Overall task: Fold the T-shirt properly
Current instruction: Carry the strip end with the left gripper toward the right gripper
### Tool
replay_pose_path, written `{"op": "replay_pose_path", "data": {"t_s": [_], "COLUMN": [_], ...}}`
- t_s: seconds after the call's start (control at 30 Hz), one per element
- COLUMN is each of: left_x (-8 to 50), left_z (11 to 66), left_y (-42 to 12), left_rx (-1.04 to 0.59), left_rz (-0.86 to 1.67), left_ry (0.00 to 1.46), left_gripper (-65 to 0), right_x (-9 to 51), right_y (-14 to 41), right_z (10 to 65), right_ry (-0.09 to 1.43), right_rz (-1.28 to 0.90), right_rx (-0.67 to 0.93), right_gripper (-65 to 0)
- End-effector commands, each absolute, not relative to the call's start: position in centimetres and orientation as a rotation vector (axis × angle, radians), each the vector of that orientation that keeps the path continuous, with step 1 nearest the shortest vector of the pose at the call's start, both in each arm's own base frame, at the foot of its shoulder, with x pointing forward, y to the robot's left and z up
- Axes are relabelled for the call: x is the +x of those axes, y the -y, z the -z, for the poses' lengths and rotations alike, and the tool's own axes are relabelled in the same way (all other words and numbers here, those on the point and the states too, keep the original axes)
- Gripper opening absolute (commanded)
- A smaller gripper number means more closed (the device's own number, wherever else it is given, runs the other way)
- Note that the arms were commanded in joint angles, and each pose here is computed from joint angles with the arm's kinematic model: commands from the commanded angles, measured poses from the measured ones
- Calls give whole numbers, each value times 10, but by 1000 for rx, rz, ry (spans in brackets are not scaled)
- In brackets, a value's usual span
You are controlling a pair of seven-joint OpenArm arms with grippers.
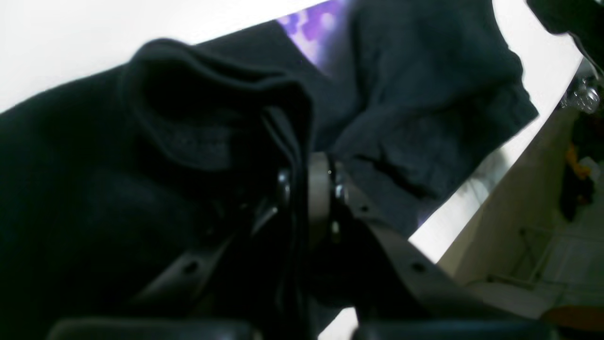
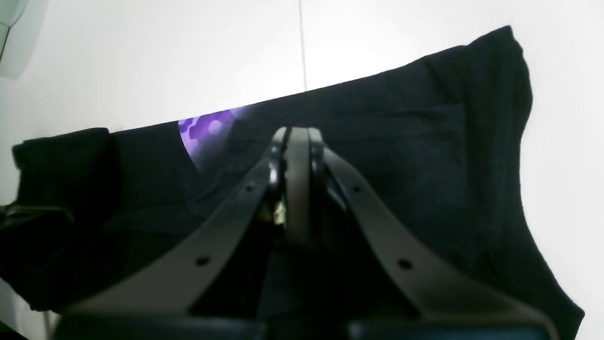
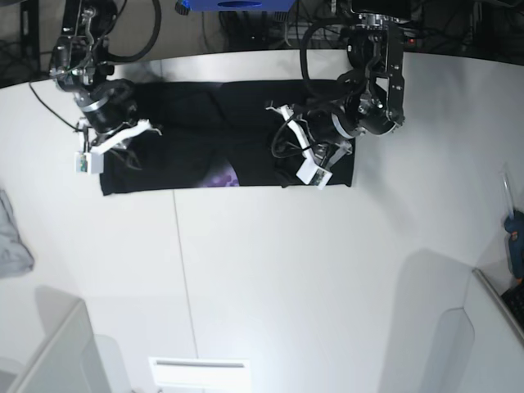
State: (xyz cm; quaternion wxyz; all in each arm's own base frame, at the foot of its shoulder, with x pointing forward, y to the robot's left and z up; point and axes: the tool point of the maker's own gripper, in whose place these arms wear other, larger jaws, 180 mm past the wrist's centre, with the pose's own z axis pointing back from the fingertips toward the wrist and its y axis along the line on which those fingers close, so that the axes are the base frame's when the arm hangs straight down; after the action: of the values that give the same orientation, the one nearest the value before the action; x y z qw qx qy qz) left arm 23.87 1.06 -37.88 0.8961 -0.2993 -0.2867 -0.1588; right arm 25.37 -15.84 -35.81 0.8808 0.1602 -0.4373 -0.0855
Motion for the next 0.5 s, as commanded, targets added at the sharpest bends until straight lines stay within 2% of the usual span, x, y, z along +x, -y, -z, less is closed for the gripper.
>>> {"op": "replay_pose_path", "data": {"t_s": [0.0, 0.47], "left_x": [250, 255], "left_z": [364, 374], "left_y": [-4, -4], "left_rx": [-653, -655], "left_rz": [330, 320], "left_ry": [651, 620], "left_gripper": [-650, -650], "right_x": [261, 265], "right_y": [162, 162], "right_z": [346, 343], "right_ry": [961, 970], "right_rz": [175, 173], "right_rx": [333, 333], "right_gripper": [-650, -650]}}
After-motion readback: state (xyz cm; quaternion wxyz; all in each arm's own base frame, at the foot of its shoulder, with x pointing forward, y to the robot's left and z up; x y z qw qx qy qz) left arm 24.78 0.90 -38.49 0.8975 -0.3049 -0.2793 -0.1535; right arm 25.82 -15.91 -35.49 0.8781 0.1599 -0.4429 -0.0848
